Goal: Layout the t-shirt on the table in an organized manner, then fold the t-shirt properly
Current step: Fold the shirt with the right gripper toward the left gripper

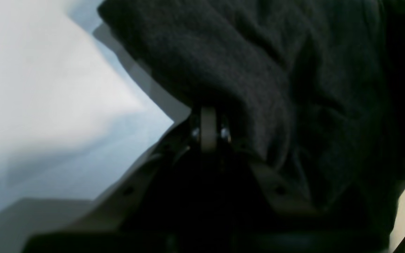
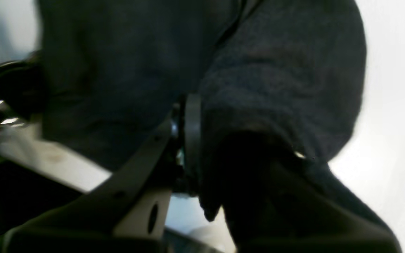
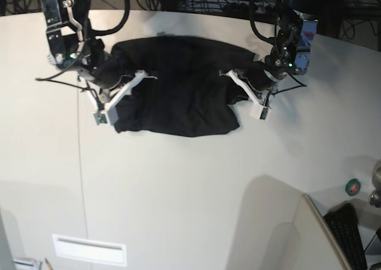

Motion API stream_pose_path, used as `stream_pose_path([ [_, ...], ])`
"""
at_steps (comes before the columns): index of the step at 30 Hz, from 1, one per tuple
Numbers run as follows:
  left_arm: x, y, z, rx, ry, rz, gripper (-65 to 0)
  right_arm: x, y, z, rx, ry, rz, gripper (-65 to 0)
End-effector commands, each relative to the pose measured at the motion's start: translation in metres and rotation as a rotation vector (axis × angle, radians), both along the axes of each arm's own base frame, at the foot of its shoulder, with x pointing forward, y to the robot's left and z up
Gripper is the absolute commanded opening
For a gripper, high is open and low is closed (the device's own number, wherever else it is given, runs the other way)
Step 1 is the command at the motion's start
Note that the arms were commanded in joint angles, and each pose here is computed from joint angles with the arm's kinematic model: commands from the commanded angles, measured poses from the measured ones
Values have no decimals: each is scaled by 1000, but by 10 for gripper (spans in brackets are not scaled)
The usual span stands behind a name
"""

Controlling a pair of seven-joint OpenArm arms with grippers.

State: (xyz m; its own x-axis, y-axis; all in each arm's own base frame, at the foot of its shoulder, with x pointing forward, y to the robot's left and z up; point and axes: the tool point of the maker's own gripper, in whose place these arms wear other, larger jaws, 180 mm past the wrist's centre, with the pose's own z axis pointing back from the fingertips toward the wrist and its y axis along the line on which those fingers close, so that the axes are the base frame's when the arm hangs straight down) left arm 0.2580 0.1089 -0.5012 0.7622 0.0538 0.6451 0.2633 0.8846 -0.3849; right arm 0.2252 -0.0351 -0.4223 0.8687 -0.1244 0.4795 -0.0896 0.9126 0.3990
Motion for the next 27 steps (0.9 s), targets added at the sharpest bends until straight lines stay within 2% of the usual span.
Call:
stream_pose_path([
  [1,-11,8,-11,63,55,-22,-650,11,10,14,30,-45,-2,-650],
  [5,-11,8,-11,65,55,-27,-650,9,50,23,73,-29,54,-650],
  [10,-16,14,-14,81,64,-33,-650,9,82,32,86,-23,82,-650],
  [17,-18,15,-15,82,69,-33,-650,19,99,42,104,-35,81,-650],
  [23,-16,14,-13,80,62,-33,-650,26,104,19,76,20,84,-650],
  [27,-15,16,-13,81,61,-27,-650,33,112,18,82,23,89,-650],
])
